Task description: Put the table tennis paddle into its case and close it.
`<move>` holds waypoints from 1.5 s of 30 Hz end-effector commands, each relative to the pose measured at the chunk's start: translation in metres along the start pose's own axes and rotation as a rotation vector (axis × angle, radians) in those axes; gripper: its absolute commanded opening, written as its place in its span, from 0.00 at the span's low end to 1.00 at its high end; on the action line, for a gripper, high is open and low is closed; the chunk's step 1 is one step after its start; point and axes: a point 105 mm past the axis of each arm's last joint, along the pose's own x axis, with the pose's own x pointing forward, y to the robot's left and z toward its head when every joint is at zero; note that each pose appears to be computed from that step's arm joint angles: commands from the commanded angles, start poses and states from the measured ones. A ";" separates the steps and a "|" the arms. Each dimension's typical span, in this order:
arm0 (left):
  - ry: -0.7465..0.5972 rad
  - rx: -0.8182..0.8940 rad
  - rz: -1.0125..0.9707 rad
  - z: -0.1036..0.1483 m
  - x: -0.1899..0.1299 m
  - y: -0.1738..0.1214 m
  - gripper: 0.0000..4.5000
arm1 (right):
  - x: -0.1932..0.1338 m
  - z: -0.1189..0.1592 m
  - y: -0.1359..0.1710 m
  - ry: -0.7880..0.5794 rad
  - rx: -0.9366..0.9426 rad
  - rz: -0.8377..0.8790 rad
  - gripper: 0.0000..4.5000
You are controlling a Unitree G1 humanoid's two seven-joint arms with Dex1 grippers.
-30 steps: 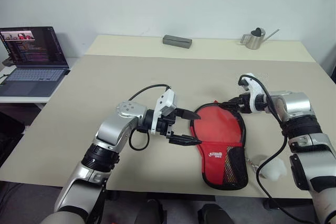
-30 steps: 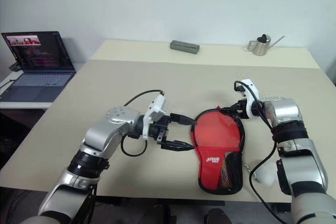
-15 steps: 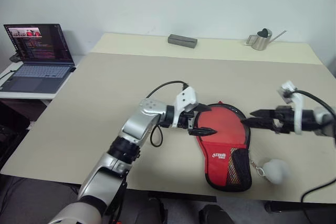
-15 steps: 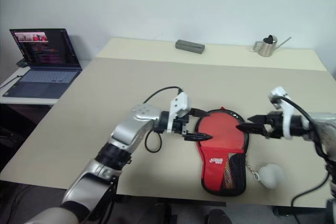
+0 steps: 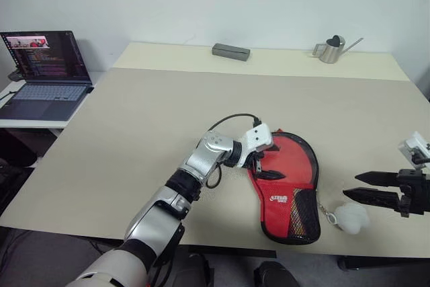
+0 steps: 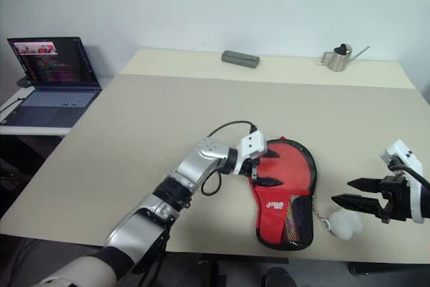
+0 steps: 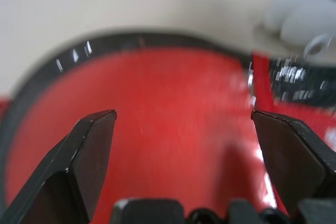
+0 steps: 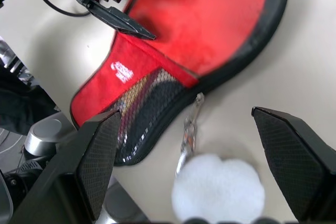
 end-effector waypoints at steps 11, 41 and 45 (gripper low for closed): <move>-0.049 0.029 -0.015 0.011 0.023 -0.005 1.00 | 0.000 -0.031 -0.007 0.085 -0.017 -0.063 0.97; 0.052 0.015 -0.038 -0.024 0.033 -0.014 1.00 | 0.031 -0.061 -0.027 0.155 0.032 -0.070 0.97; 0.049 0.019 -0.041 -0.022 0.034 -0.014 1.00 | 0.038 -0.072 -0.036 0.184 0.062 -0.086 0.97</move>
